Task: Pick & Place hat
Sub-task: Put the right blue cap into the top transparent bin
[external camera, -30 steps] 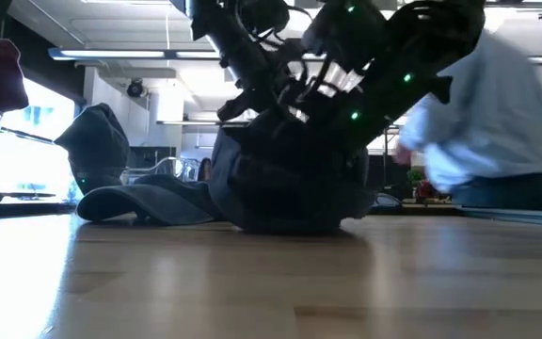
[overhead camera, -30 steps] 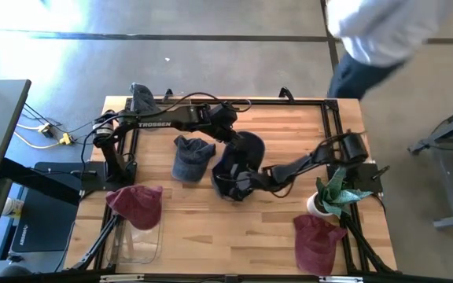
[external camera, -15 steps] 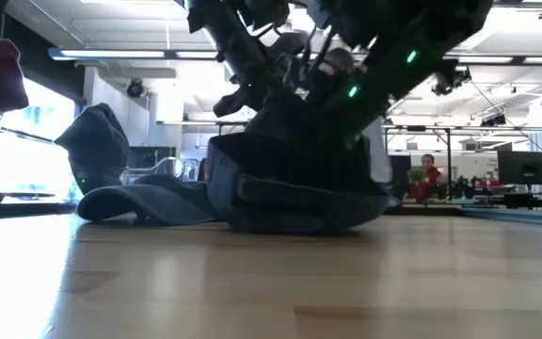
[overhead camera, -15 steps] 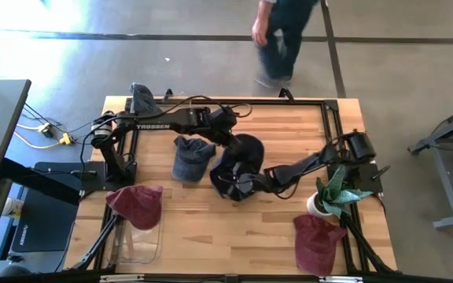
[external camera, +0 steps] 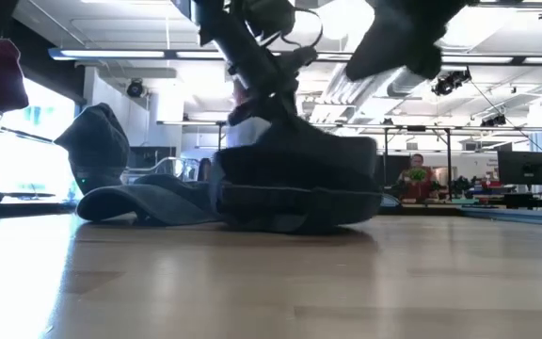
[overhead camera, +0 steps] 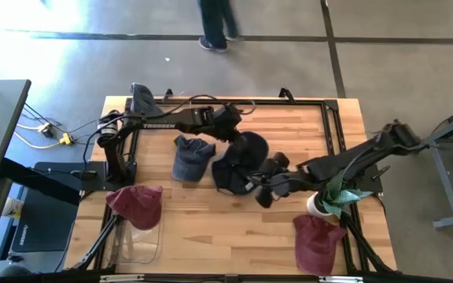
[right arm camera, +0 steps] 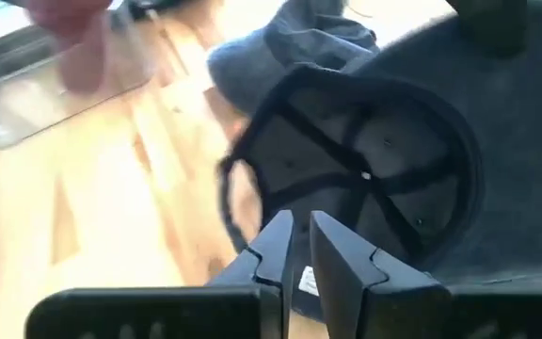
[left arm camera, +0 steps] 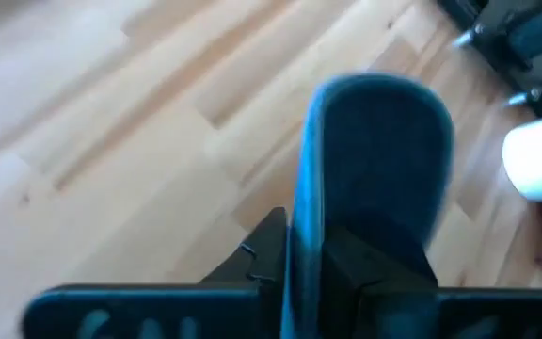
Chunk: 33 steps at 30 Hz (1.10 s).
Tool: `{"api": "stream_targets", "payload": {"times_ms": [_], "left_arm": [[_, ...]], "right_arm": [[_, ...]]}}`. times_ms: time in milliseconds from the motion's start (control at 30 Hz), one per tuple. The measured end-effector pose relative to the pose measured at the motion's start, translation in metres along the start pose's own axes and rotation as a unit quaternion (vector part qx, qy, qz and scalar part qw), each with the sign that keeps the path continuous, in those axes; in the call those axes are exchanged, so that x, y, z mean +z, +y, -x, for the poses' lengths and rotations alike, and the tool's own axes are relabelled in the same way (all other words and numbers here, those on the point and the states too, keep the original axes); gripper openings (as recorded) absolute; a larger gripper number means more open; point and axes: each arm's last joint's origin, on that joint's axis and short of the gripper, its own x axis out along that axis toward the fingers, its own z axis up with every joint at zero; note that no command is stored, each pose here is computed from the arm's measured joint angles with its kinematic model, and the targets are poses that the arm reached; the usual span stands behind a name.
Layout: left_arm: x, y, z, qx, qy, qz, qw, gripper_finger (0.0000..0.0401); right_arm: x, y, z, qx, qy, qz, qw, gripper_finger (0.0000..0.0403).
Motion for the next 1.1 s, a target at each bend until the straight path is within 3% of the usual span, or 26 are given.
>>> {"api": "stream_targets", "payload": {"times_ms": [233,367,467,567,700,833,967,1100], "left_arm": [[0.014,0.024,-0.001,0.012,-0.012,-0.011,1.0,0.0139],[0.026,0.029,0.016,-0.002,0.0,-0.033,0.999,0.0159],[0.036,0.014,0.049,-0.039,-0.001,-0.083,0.996,0.0157],[0.029,-0.012,0.082,-0.06,0.032,-0.141,0.988,0.0149],[0.0,-0.045,0.122,-0.029,0.065,-0.207,0.976,0.0137],[-0.046,-0.06,0.142,0.037,0.113,-0.221,0.968,0.0127],[-0.09,-0.057,0.15,0.073,0.14,-0.186,0.97,0.0117],[-0.12,-0.049,0.155,0.052,0.122,-0.127,0.983,0.0108]], "right_arm": [[0.004,-0.004,0.033,0.053,0.019,-0.023,0.998,0.0044],[0.003,-0.001,0.033,0.098,0.05,0.0,0.994,0.0081],[0.0,0.0,0.023,0.115,0.08,0.017,0.99,0.0124],[0.0,0.001,0.006,0.113,0.08,0.04,0.99,0.0171],[0.002,-0.001,-0.029,0.107,0.072,0.077,0.989,0.0216],[0.002,-0.011,-0.067,0.096,0.078,0.11,0.986,0.0227],[0.005,-0.021,-0.09,0.06,0.079,0.119,0.988,0.022],[0.013,-0.022,-0.1,0.062,0.057,0.123,0.989,0.0202]]}}
